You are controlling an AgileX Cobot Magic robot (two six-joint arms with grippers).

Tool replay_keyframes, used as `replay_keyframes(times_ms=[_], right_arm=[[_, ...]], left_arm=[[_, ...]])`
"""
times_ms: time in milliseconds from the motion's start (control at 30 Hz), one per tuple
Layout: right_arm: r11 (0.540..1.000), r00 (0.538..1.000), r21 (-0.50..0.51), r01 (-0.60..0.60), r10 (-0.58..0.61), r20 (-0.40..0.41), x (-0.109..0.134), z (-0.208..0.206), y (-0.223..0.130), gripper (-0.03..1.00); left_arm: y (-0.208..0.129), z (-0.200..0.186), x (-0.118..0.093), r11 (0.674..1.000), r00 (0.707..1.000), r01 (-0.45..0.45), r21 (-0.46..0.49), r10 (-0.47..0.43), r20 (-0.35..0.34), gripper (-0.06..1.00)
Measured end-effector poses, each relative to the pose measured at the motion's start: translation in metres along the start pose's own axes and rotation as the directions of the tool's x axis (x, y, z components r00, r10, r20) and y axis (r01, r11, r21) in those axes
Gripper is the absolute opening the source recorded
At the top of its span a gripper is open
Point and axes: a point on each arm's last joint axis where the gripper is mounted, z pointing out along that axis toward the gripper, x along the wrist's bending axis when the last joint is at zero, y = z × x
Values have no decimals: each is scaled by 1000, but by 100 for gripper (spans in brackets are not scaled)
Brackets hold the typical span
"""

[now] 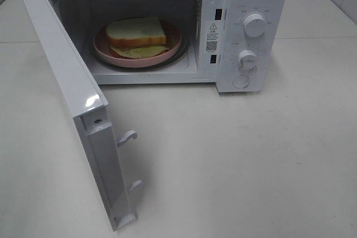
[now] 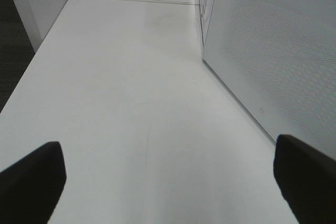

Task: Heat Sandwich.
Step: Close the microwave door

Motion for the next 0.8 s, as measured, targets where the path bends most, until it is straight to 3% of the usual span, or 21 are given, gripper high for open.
replay_keyframes(times_ms=[367, 600, 800], right_arm=[[978, 978, -122, -170, 182, 101, -11, -23, -34, 76], [952, 936, -112, -285, 302, 183, -7, -7, -67, 76], [920, 895, -193, -342, 381, 232, -3, -1, -83, 76]], left_arm=[[0, 0, 0, 1000, 1000, 0, 0, 0, 0, 99], [0, 0, 0, 1000, 1000, 0, 0, 0, 0, 99], [0, 0, 0, 1000, 1000, 0, 0, 0, 0, 99]])
